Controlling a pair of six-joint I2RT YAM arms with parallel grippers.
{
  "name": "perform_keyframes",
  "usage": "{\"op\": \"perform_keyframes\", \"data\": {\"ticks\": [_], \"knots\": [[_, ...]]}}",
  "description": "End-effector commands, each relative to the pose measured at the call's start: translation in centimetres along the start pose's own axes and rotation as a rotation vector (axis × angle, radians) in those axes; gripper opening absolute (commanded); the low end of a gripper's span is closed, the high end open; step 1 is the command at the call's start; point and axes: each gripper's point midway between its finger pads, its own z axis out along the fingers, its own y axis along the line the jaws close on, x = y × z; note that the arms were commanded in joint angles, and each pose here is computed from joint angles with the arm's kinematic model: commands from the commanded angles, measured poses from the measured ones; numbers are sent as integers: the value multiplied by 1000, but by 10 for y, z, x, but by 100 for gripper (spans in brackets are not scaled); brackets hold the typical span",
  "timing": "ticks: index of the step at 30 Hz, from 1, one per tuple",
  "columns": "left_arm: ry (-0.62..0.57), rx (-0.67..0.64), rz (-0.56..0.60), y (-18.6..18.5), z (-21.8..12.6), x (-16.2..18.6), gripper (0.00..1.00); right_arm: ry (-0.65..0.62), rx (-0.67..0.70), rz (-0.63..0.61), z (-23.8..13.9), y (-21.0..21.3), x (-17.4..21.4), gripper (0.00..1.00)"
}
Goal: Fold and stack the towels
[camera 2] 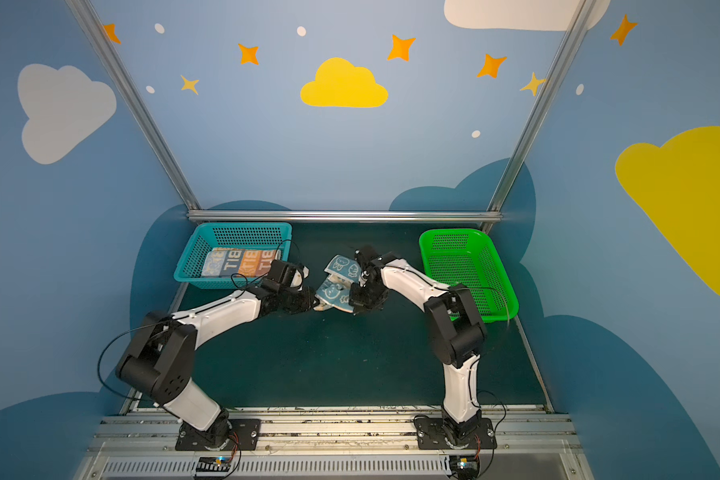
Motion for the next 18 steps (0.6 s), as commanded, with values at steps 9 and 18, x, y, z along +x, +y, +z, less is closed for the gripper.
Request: {"op": "perform_keyframes", "data": {"ticks": [9,18], "knots": [[-28,-2,63,-30,-85,-10,3,-145,-398,152,-113,29,-53,0],[86,-96,9,20,-38,21,3,-19,-277,266,-41,-23,-54,0]]}}
